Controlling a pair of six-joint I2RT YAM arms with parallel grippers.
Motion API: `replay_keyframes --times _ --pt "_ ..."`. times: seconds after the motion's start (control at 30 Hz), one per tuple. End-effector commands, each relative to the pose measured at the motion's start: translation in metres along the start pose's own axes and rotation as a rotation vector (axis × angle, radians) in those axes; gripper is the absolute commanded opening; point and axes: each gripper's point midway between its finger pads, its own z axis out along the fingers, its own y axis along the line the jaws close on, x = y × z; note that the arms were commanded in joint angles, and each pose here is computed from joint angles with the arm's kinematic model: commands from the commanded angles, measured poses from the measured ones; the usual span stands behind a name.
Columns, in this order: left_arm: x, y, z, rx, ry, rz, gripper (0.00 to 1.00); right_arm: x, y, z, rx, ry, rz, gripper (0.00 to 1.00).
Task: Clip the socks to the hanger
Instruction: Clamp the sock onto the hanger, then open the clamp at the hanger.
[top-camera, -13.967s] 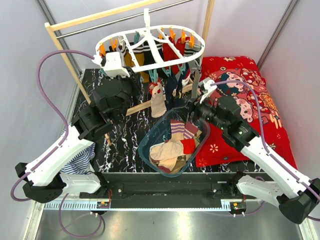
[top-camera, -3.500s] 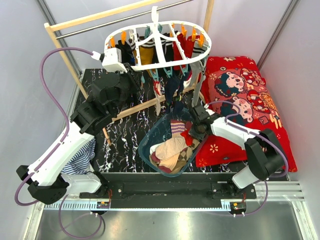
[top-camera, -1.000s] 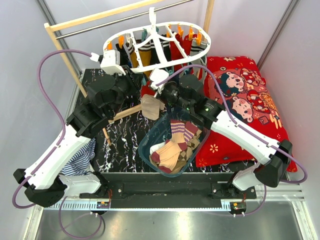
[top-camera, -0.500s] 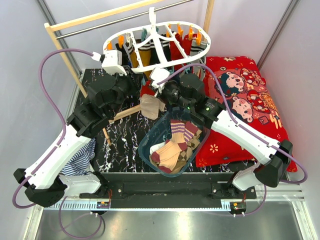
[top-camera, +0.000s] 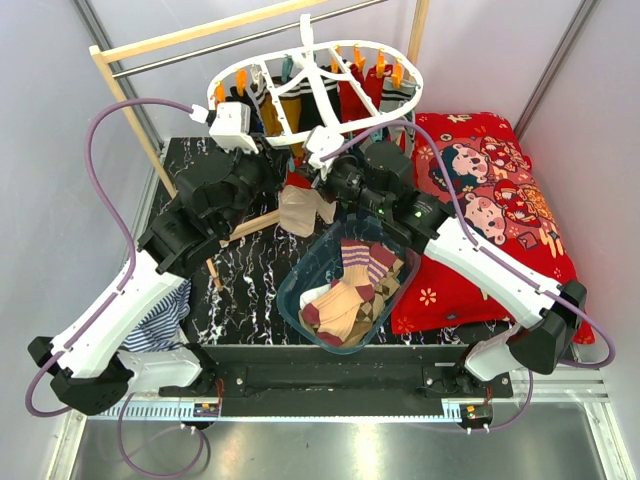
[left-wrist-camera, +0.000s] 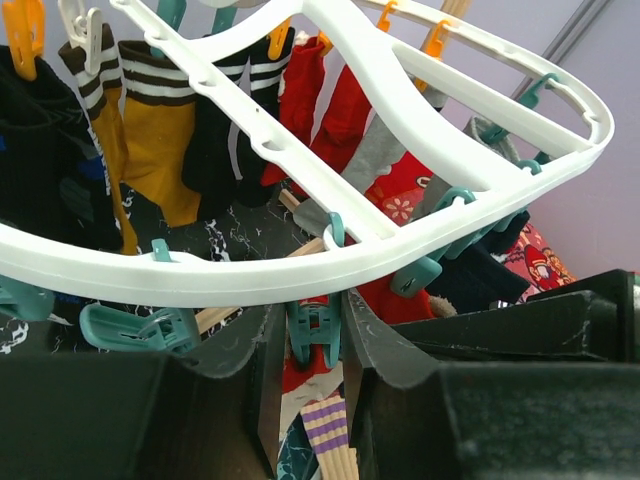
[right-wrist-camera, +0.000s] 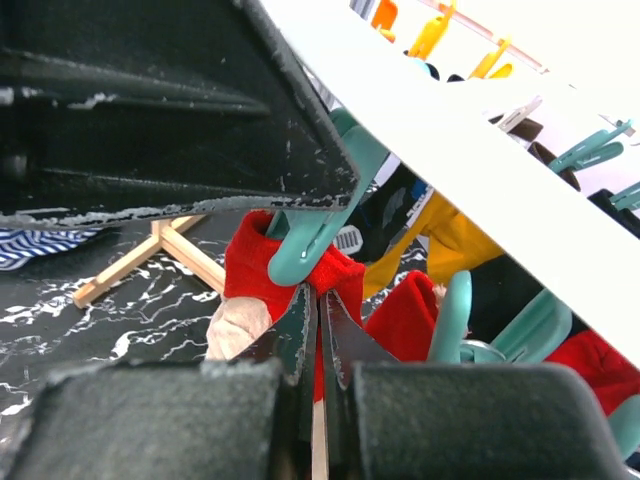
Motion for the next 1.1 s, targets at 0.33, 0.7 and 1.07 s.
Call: replay_keyframes --times 0.33,0.7,1.07 --pt "-0.018 -0.007 -0.014 0.079 -0.064 0.061 0.00 -0.050 -0.018 -0.007 -0.009 -0.144 0.050 0.00" --pt "-0.020 -0.012 -0.017 0.106 -0.067 0.045 0.17 -0.058 -0.016 -0.004 -0.033 -0.165 0.066 0.00" --pt "-0.043 -0.014 -0.040 0.144 -0.126 0.003 0.73 -0.067 -0.022 -0.003 -0.004 -0.202 0.062 0.01"
